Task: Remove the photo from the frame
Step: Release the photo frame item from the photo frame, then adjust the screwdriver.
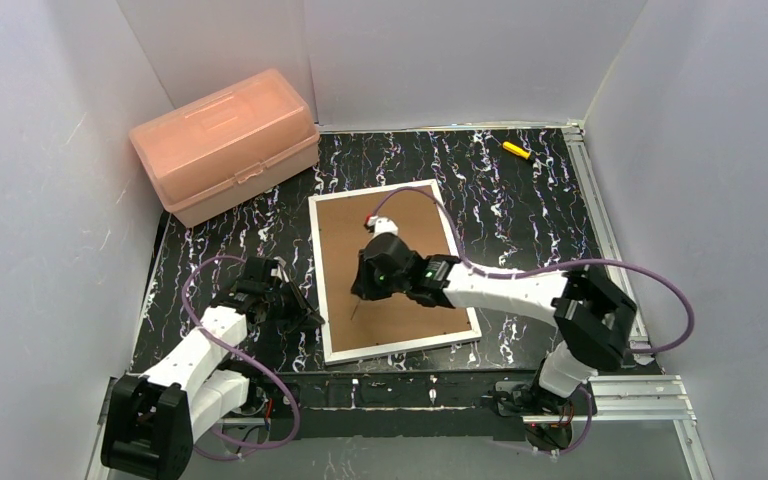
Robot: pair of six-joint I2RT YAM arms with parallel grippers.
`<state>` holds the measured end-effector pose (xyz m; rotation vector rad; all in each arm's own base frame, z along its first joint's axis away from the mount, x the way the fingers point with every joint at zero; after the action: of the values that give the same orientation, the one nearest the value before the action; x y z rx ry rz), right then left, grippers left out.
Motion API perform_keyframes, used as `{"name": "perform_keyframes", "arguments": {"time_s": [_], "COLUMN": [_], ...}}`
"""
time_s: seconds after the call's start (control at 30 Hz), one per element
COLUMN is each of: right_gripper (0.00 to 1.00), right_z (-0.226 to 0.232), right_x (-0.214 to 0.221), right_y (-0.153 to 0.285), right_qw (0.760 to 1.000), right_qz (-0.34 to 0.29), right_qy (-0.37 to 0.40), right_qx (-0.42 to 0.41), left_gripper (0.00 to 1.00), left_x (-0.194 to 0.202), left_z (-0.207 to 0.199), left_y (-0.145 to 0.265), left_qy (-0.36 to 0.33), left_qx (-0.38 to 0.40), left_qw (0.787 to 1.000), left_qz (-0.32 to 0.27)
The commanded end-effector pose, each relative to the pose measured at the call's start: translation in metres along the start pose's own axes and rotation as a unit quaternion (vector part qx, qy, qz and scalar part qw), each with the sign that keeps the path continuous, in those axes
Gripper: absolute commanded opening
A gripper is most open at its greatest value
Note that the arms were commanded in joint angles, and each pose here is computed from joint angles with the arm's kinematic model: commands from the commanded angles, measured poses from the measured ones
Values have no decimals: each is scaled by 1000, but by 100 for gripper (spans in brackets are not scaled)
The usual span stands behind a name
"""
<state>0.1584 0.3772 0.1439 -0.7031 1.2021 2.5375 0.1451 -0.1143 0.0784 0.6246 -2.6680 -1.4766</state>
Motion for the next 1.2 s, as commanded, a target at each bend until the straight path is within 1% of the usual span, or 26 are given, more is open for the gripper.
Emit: {"name": "perform_keyframes", "arguments": {"time_s": [0.0,0.07,0.2,0.27,0.47,0.6,0.67,0.8,0.87,1.0,1.1,1.17], "right_gripper": [1,1,1,1,1,1,1,1,1,1,1,1], "right_z": [16,14,10,10,14,20,23,27,28,29,30,30], "right_x": [-34,-40,-50,-56,-63,-64,-64,-65,-66,-68,-69,-69], "right_y": [26,29,36,38,42,46,47,48,48,46,44,43], "right_qw": [994,992,983,979,971,963,958,947,943,936,933,933], "right_qz": [-43,-40,-27,-27,-14,2,16,31,32,34,37,37], "right_qy": [-28,-40,-67,-72,-77,-82,-85,-97,-103,-115,-117,-119], "right_qx": [-91,-115,-171,-189,-225,-255,-274,-305,-315,-331,-339,-338], "left_gripper": [17,21,36,41,51,54,54,48,48,45,35,24], "left_x": [-5,-8,-14,-16,-22,-23,-23,-20,-17,-12,-10,-10], "left_z": [-17,-28,-53,-62,-84,-95,-100,-108,-112,-113,-111,-110], "left_y": [14,19,30,35,45,49,53,65,70,73,69,66], "left_qy": [-25,-45,-87,-105,-139,-154,-165,-188,-196,-200,-190,-185], "left_qx": [34,74,159,187,257,297,316,341,351,359,354,352], "left_qw": [999,996,983,975,955,941,933,920,915,911,916,917], "left_qz": [-12,-21,-43,-50,-55,-49,-46,-44,-44,-32,-15,-5]}}
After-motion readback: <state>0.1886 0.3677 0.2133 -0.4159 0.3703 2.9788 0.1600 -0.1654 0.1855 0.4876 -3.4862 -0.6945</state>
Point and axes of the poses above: each gripper's point midway between its finger pads, its own y axis back along the fingers, its own z axis along the line the jaws close on, x = y × z, the point moved 5 cm from there along y, back along the fingers, and after that the axes turned 8 degrees about -y, right-handed, at the moved point
